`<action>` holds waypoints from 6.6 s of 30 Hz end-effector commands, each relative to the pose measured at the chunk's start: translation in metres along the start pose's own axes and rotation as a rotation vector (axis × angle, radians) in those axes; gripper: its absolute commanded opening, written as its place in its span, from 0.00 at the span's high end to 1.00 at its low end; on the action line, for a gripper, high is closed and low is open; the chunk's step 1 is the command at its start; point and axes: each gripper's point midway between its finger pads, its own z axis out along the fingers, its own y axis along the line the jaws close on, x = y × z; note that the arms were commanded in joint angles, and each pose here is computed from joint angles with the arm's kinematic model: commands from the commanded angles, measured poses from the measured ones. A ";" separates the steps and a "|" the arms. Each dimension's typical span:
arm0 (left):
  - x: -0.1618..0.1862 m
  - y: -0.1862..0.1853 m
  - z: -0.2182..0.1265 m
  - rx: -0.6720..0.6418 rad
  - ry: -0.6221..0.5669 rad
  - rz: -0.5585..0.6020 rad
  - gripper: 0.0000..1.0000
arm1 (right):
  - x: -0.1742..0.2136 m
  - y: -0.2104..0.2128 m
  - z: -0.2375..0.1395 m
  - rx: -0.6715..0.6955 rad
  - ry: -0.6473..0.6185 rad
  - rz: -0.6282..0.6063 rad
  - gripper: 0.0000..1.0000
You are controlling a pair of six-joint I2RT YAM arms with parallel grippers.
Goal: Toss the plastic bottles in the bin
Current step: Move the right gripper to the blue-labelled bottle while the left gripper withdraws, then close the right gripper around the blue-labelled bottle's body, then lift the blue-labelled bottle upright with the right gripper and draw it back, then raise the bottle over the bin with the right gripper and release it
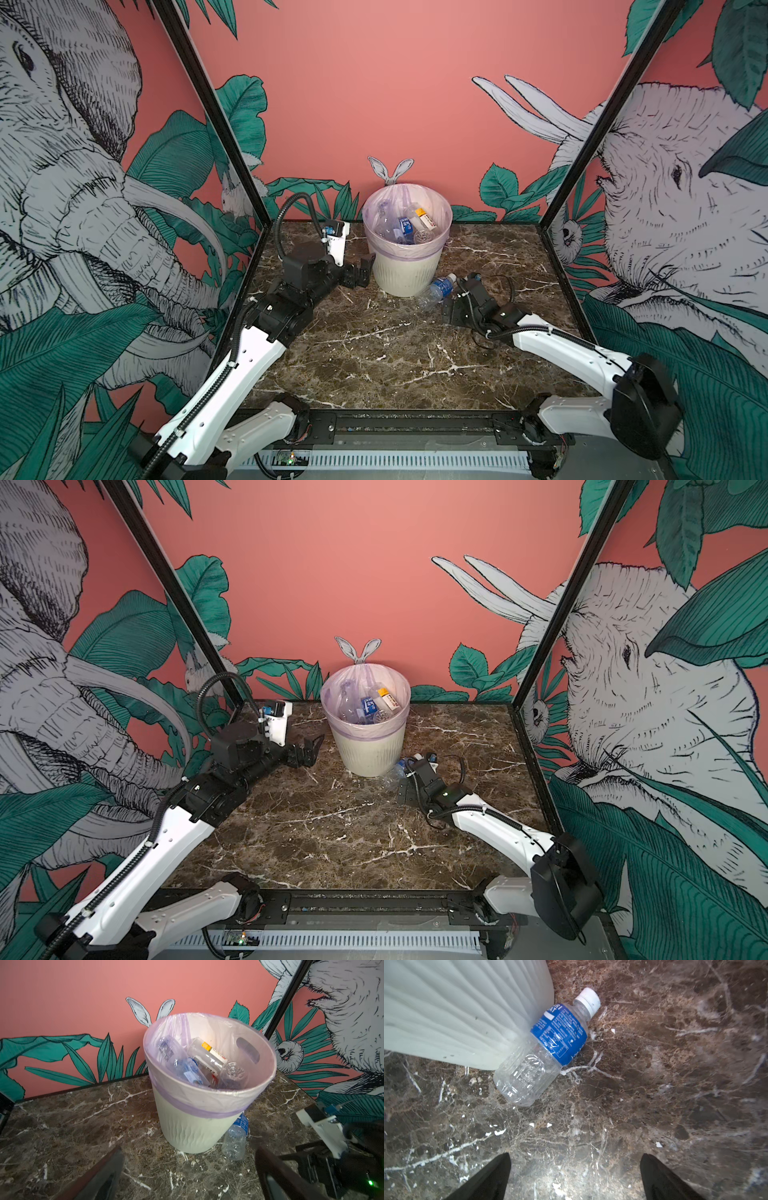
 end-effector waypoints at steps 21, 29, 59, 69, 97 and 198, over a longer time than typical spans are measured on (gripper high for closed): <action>0.178 0.023 -0.016 -0.033 0.279 -0.054 0.03 | -0.034 0.028 0.058 -0.129 0.051 0.384 0.01; 0.192 0.024 -0.015 -0.026 0.296 -0.049 0.03 | -0.036 0.028 0.080 -0.134 0.071 0.452 0.01; 0.238 0.033 -0.011 -0.057 0.351 -0.046 0.04 | -0.033 0.018 0.109 -0.059 0.107 0.413 0.03; 0.242 0.031 -0.007 -0.055 0.367 -0.040 0.04 | -0.034 0.005 0.110 0.021 0.138 0.261 0.04; 0.244 0.032 -0.005 -0.065 0.375 -0.040 0.04 | -0.032 -0.024 0.120 0.219 0.230 -0.209 0.19; 0.242 0.026 -0.004 -0.059 0.363 0.005 0.05 | -0.291 0.194 -0.197 -0.185 -0.690 -0.439 0.01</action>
